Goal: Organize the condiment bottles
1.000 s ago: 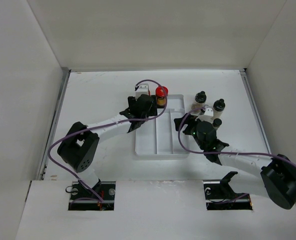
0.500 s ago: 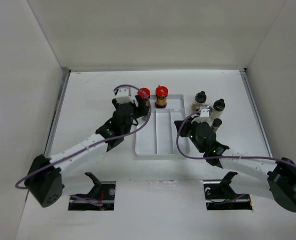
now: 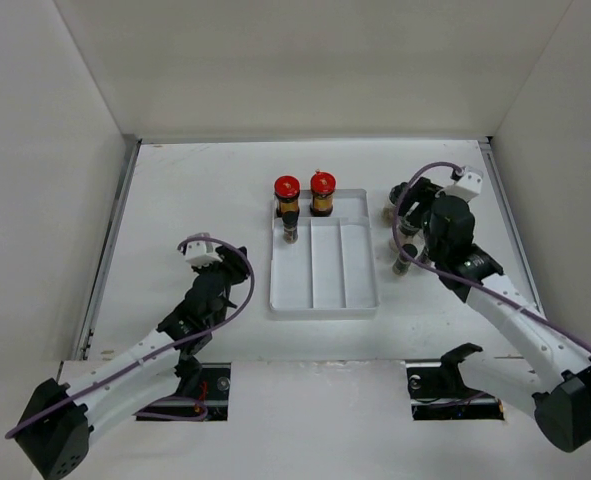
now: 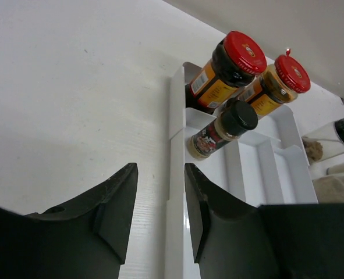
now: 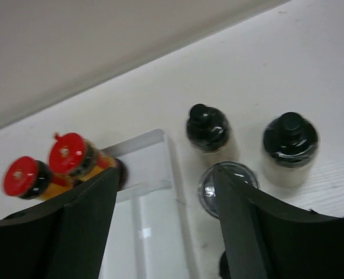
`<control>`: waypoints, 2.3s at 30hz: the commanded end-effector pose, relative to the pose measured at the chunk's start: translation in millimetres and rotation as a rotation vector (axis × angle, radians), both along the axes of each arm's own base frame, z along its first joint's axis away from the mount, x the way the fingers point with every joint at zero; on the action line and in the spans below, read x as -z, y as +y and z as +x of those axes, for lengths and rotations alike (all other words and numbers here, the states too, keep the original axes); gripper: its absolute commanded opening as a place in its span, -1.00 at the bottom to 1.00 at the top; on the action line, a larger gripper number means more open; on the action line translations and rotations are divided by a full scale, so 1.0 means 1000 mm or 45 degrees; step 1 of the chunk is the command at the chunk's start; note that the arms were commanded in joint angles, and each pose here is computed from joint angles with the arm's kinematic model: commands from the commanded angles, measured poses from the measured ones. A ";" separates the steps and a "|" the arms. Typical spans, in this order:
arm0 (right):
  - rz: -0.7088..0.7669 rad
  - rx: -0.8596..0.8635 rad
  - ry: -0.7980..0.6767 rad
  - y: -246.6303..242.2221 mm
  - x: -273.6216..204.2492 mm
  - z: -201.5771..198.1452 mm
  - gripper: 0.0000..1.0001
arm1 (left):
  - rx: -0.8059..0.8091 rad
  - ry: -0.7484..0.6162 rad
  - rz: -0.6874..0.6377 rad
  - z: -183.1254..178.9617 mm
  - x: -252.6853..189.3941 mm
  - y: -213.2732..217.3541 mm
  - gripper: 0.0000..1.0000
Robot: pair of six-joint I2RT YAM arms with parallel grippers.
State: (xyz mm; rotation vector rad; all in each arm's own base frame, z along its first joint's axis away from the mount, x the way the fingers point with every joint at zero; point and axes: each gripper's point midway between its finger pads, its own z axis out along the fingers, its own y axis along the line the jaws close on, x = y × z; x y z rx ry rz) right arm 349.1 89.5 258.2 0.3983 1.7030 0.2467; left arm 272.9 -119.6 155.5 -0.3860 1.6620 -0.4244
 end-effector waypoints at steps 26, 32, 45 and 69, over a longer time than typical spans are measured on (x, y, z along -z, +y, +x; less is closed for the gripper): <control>-0.354 0.028 0.468 -0.022 0.098 0.034 0.70 | 0.049 -0.049 -0.257 0.004 0.006 -0.007 -0.15; -0.359 0.043 0.442 -0.023 0.095 0.046 0.68 | 0.060 -0.045 -0.259 0.005 0.007 -0.010 -0.15; -0.337 0.054 0.230 -0.016 0.032 0.050 0.15 | 0.052 -0.045 -0.258 0.005 0.008 -0.008 -0.15; -0.265 -0.151 0.014 0.087 -0.022 0.142 0.11 | 0.043 -0.035 -0.235 0.009 0.013 -0.005 -0.14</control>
